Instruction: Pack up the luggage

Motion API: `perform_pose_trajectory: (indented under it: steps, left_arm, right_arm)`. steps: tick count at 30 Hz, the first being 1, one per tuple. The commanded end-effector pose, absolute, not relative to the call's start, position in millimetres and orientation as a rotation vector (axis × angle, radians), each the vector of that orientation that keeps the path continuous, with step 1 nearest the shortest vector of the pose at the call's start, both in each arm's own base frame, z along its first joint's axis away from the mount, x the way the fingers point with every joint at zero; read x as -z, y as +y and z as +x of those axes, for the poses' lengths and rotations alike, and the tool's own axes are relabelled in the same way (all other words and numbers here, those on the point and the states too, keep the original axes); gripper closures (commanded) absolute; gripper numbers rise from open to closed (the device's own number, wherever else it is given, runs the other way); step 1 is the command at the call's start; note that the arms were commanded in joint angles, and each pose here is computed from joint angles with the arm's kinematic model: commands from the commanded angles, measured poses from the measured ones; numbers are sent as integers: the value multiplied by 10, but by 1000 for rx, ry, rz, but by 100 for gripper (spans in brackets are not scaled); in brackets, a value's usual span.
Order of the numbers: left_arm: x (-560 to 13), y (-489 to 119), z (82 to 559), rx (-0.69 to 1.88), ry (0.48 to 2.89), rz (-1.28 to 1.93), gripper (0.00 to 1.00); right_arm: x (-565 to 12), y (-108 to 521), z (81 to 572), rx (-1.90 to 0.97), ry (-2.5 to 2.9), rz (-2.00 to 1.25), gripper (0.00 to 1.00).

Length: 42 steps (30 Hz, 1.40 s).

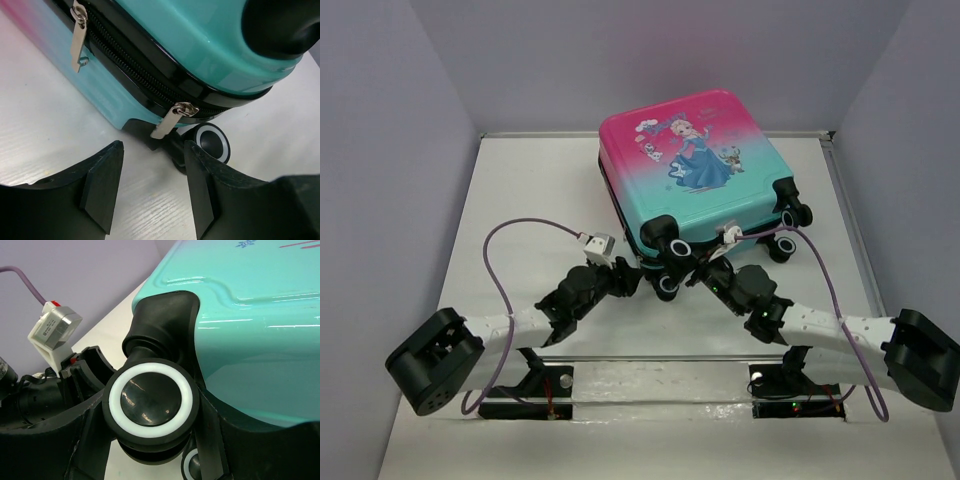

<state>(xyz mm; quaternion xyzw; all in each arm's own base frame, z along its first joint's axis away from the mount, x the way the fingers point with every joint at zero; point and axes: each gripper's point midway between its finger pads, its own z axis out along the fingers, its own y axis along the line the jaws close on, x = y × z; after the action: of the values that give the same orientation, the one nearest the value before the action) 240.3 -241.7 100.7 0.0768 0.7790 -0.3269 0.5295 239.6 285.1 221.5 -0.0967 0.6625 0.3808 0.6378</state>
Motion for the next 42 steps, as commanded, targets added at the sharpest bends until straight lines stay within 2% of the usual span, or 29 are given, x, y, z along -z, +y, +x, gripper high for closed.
perform_pose_trajectory:
  steps: [1, 6, 8, 9, 10, 12, 21, 30, 36, 38, 39, 42]
  left_arm:
    - [-1377, -2571, 2581, 771, 1729, 247, 37]
    - [-1447, -2637, 2720, 717, 1719, 272, 42]
    - [-1480, -2629, 2736, 707, 1710, 271, 49]
    - [-1515, -2617, 2752, 698, 1699, 268, 56]
    - [-1535, -2620, 2761, 695, 1693, 270, 75]
    - [-1544, -2601, 2809, 660, 1699, 265, 94]
    - [-1344, -2028, 3014, 401, 1794, 49, 94]
    - [-1427, -1615, 3342, 360, 1787, -170, 94]
    - [-1631, -1469, 3615, 342, 1761, -310, 94]
    - [-1715, -1454, 3574, 369, 1744, -337, 84]
    - [-1838, -1412, 3500, 396, 1714, -356, 70]
    - [-2179, -1182, 3284, 427, 1618, -455, 49]
  right_arm:
    - [-2721, 2714, 2505, -890, 1378, -62, 93]
    - [-2717, 2737, 2485, -903, 1379, -75, 93]
    - [-2693, 2743, 2484, -905, 1385, -76, 93]
    - [-2681, 2749, 2480, -910, 1388, -76, 93]
    - [-2665, 2747, 2481, -908, 1392, -75, 93]
    - [-2649, 2749, 2477, -913, 1392, -73, 93]
    - [-2648, 2693, 2382, -925, 1387, -106, 93]
    - [-2614, 2693, 2259, -953, 1405, -165, 93]
    - [-2527, 2988, 2161, -1022, 1447, -261, 93]
    - [-2524, 3139, 2172, -1036, 1464, -291, 93]
    - [-2527, 3232, 2132, -1056, 1466, -323, 93]
    - [-2541, 3516, 2191, -1064, 1481, -379, 93]
